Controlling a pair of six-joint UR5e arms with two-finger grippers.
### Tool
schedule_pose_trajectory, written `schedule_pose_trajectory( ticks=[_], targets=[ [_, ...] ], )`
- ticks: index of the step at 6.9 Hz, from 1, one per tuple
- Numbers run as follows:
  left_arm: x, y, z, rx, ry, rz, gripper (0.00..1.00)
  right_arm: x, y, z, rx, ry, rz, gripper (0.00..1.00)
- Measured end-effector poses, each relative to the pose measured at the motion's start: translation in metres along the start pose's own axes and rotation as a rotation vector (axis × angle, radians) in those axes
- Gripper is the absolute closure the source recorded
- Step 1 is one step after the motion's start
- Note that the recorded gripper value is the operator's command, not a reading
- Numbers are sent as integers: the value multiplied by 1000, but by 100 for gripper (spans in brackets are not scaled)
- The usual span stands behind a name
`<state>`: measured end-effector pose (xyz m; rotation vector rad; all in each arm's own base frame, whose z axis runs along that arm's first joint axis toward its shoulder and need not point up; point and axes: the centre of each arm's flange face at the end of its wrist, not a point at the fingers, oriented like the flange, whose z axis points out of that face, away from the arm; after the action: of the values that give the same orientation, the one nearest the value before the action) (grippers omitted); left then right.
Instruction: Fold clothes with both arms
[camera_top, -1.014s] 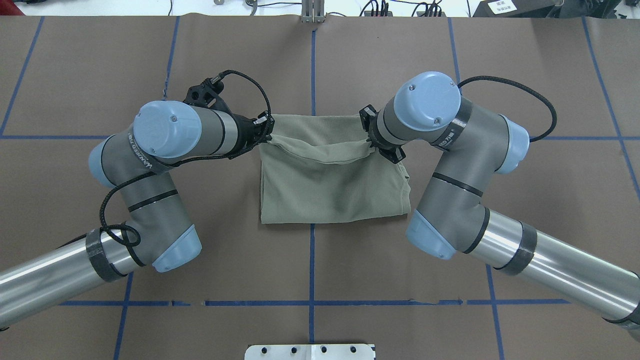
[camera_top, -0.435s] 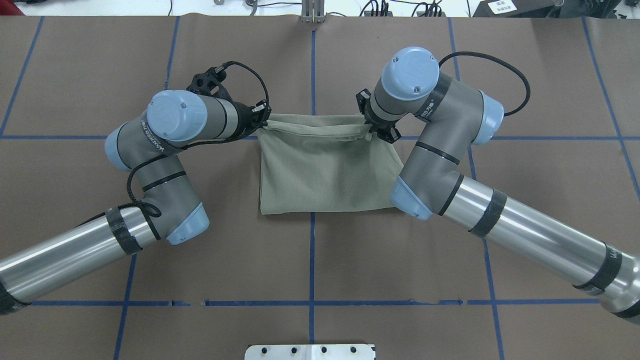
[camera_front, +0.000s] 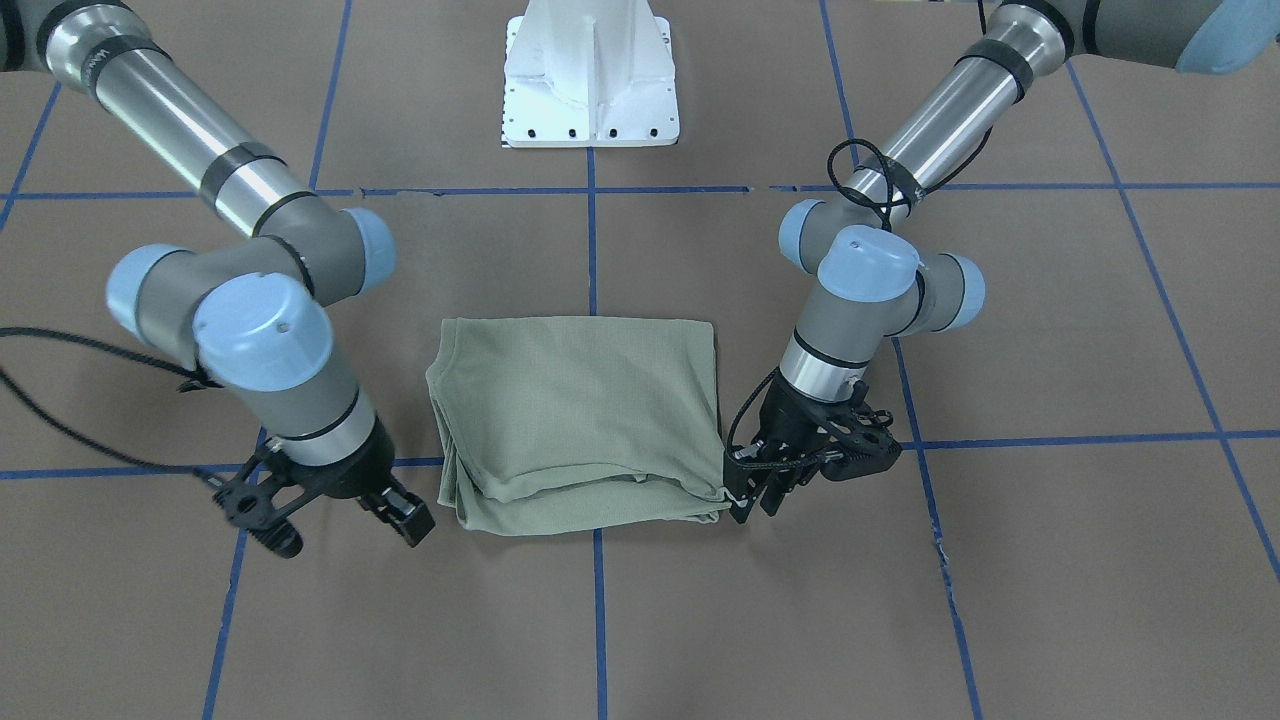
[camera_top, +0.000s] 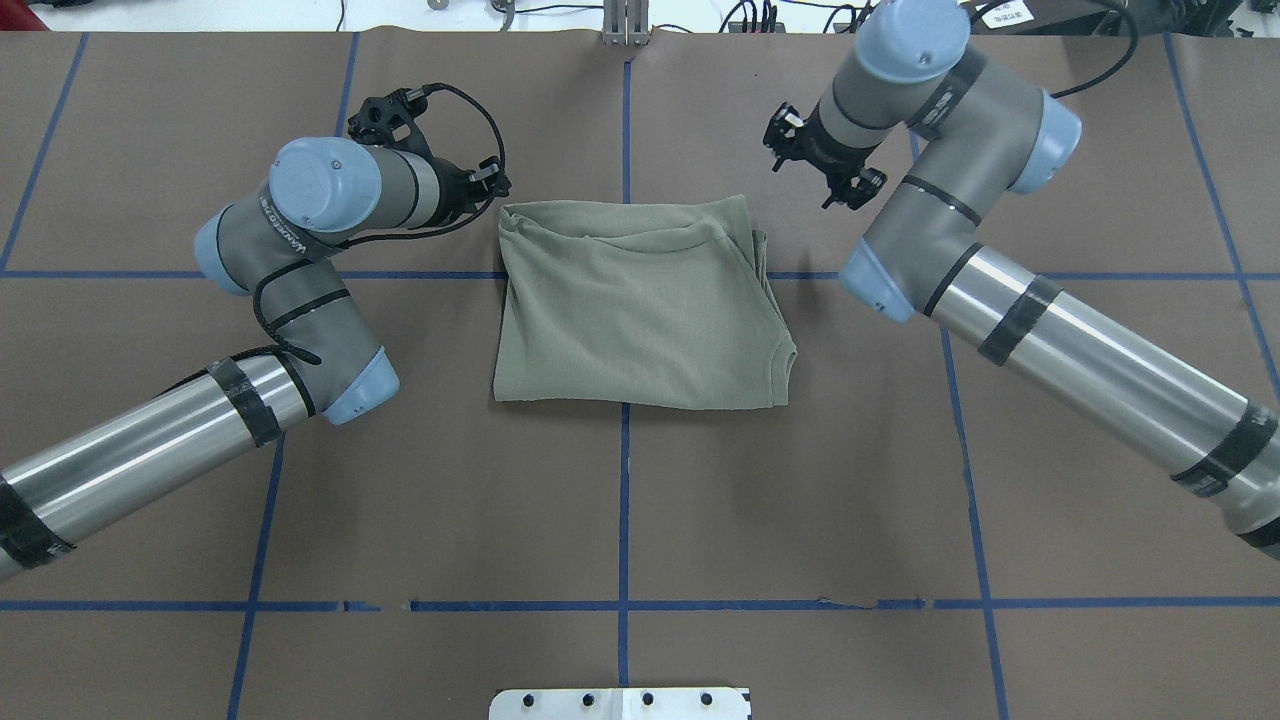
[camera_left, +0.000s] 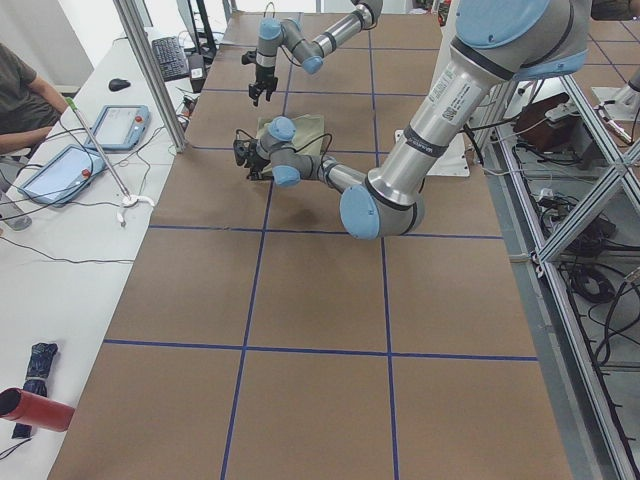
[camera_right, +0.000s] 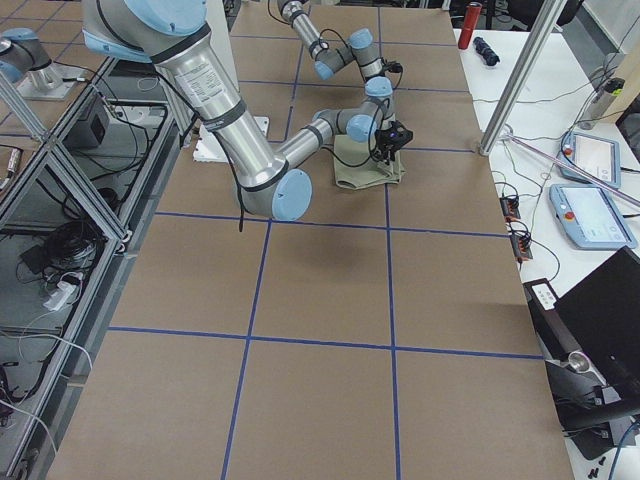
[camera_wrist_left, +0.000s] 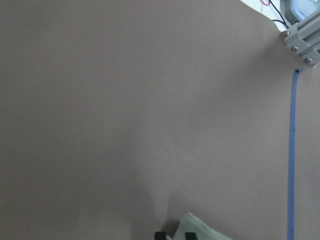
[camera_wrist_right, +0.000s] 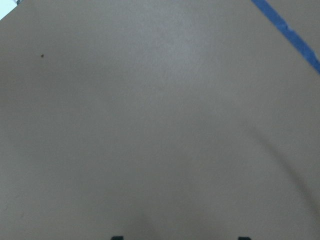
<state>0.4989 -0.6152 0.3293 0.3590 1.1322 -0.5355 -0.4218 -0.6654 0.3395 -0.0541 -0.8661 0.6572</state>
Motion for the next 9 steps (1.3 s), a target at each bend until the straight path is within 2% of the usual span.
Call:
schedule_pose_trajectory(
  ticks=[1,3,5,6,7,9],
  targets=[
    [0,-14,-7,-22,12,3,43,18,-21,-5,-19,2,-50,0],
    [-20,-58,-46,-115,47,59,43,46,-40,-29,-53,-26,-77,0],
    [-87,-94,-101,-144,60,239,43,111,-85,-70,-95,-58,-121,0],
    [-133,-117,-132,-152,52,338,43,151,-115,-87,-104,-68,-185,0],
    [-180,-144,-163,-149,28,428,43,198,-144,-100,-110,-72,-267,0],
    [-277,-185,-223,-150,-77,613,43,299,-188,-117,-105,-64,-395,0]
  ],
)
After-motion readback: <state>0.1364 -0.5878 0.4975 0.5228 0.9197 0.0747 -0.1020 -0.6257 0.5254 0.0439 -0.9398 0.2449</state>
